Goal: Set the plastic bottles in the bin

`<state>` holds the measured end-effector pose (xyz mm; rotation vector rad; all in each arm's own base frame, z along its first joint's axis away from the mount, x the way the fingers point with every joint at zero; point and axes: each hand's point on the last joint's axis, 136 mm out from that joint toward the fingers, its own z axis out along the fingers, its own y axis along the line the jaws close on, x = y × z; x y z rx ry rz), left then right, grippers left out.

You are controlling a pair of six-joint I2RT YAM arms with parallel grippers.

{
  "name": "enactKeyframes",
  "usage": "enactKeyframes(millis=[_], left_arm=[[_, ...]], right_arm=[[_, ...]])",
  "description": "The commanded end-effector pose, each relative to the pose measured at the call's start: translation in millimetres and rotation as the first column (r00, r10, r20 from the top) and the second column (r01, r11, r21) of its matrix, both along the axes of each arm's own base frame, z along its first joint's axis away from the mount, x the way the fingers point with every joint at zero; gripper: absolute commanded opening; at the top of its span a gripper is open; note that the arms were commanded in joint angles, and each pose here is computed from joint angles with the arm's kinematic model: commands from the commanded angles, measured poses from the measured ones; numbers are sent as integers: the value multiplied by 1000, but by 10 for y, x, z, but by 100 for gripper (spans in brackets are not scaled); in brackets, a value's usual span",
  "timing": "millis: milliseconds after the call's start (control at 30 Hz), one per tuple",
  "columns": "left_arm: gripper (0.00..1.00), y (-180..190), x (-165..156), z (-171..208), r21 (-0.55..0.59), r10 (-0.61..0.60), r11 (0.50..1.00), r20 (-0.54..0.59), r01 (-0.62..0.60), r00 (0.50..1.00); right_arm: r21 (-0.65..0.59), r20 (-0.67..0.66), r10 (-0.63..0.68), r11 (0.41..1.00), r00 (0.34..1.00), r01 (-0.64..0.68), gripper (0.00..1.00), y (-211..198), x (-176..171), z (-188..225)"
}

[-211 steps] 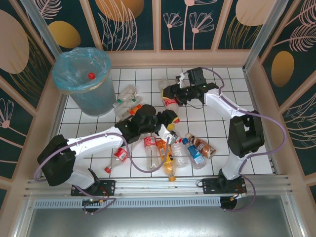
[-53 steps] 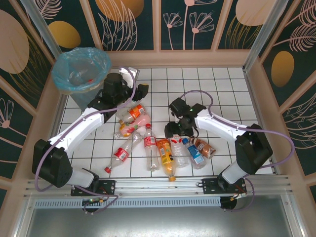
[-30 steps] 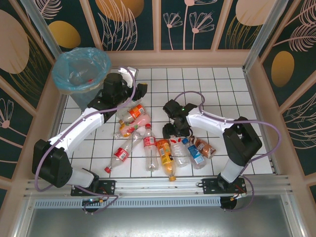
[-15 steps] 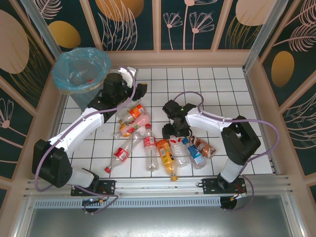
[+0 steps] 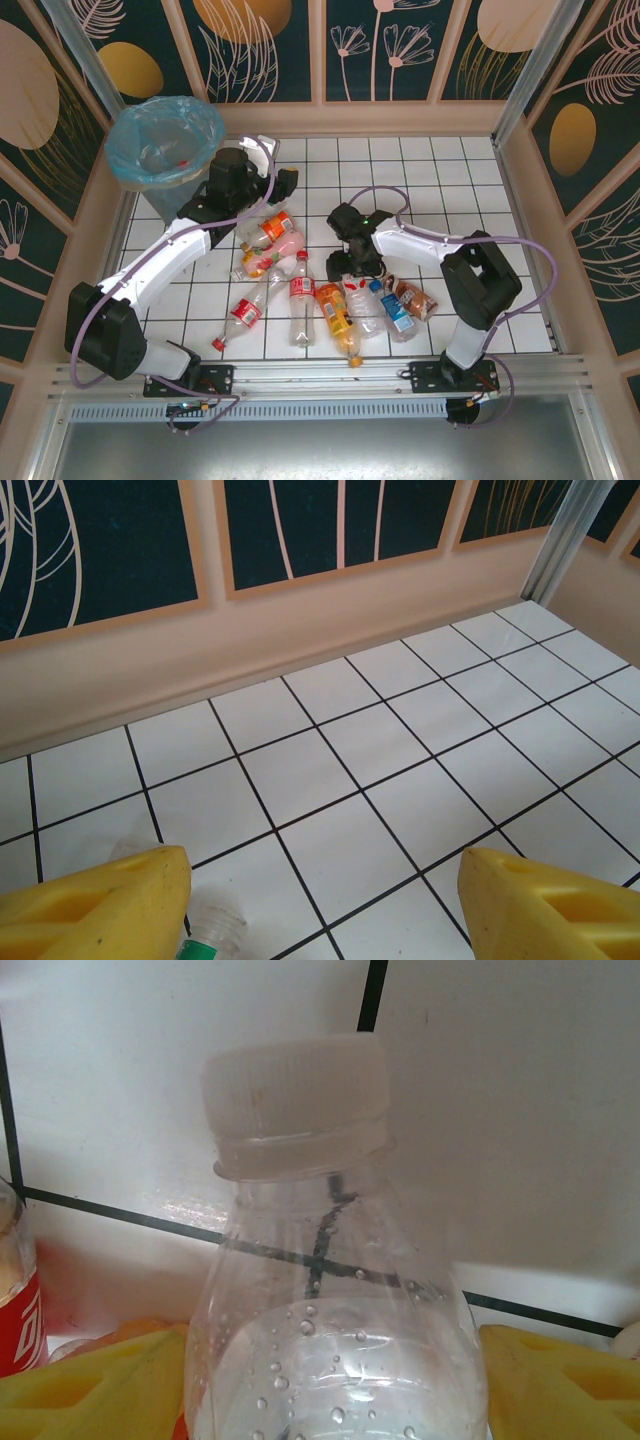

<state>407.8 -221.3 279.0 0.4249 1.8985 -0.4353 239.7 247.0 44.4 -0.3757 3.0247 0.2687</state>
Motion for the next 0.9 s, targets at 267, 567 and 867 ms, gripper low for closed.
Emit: enactKeyframes(millis=[267, 567, 867], left_arm=[[71, -6, -1, 194, -29, -1, 1000, 18, 1, 1000], [69, -149, -58, 429, -130, -61, 990, -13, 59, 998], [70, -460, -238, 702, -295, -242, 932, -68, 212, 968]], right_arm=[[-17, 94, 33, 999, 995, -32, 62, 31, 194, 216], [48, 226, 68, 996, 972, -81, 56, 126, 368, 769], [124, 465, 73, 981, 882, -147, 53, 266, 790, 1548]])
